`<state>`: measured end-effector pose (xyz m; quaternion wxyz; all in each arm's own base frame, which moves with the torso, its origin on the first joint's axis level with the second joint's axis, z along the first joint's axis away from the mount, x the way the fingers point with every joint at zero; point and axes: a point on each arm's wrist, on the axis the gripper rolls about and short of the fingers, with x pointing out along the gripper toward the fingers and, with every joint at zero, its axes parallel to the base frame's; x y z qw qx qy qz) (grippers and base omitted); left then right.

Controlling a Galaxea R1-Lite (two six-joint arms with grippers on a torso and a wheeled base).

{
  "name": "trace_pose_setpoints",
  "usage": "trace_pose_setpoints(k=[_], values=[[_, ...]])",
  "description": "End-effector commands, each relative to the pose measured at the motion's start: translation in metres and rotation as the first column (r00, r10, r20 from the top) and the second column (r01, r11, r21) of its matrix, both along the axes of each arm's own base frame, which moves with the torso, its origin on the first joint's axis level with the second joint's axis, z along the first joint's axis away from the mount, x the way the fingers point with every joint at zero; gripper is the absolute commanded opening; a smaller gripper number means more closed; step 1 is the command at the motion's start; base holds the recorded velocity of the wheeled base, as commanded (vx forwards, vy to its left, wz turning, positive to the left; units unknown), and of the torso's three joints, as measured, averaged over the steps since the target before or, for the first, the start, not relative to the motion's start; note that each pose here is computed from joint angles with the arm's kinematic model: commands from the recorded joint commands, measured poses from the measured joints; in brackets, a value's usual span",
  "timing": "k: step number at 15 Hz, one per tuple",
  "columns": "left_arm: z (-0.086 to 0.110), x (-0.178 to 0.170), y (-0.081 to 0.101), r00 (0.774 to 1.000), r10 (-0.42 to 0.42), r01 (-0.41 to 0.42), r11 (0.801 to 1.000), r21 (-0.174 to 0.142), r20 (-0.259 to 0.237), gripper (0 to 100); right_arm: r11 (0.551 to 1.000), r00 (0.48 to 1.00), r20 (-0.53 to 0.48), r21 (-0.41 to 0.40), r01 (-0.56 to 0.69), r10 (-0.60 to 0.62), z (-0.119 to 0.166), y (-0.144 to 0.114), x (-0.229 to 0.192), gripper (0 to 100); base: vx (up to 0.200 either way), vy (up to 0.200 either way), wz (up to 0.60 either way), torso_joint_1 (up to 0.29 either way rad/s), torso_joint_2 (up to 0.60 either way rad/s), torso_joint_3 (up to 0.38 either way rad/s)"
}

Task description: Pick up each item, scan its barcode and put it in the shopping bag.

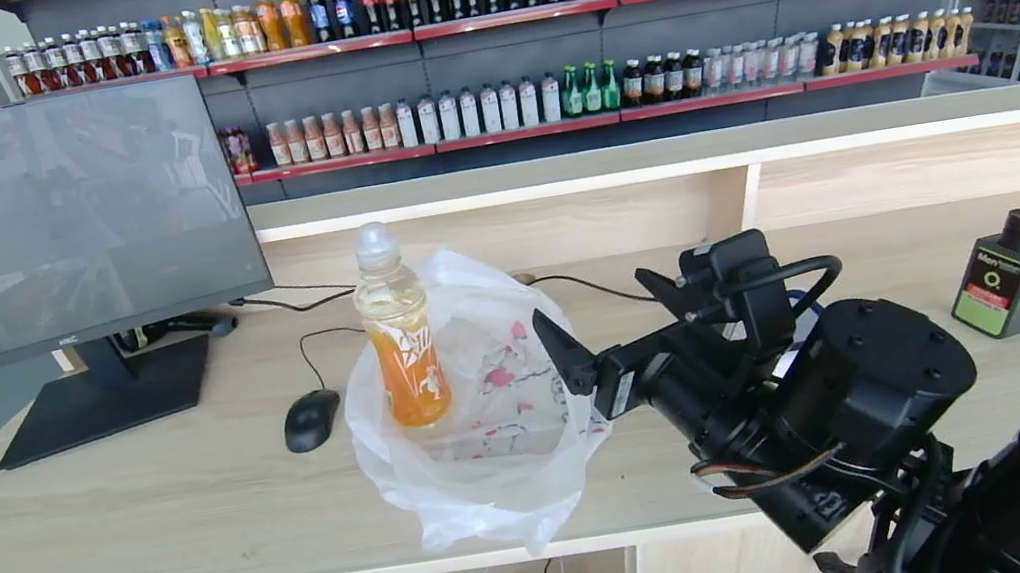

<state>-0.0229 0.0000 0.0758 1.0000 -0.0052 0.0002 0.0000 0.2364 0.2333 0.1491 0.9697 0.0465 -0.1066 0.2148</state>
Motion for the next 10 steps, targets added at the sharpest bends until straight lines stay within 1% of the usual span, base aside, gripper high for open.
trace_pose_setpoints(k=[1,10], values=[[0.0,0.0,0.0,1.0,0.0,0.0,1.0,0.0,0.0,0,1.0,1.0,0.006,0.006,0.002,-0.002,0.0026,-0.0015,-0.0005,100,0.0,-0.2,0.0,-0.002,0.01,0.002],[0.0,0.0,0.0,1.0,0.0,0.0,1.0,-0.002,0.0,0,1.0,1.0,0.004,0.004,-0.004,0.004,0.0025,-0.0012,-0.003,100,0.0,-0.2,0.0,0.001,0.0,0.002]])
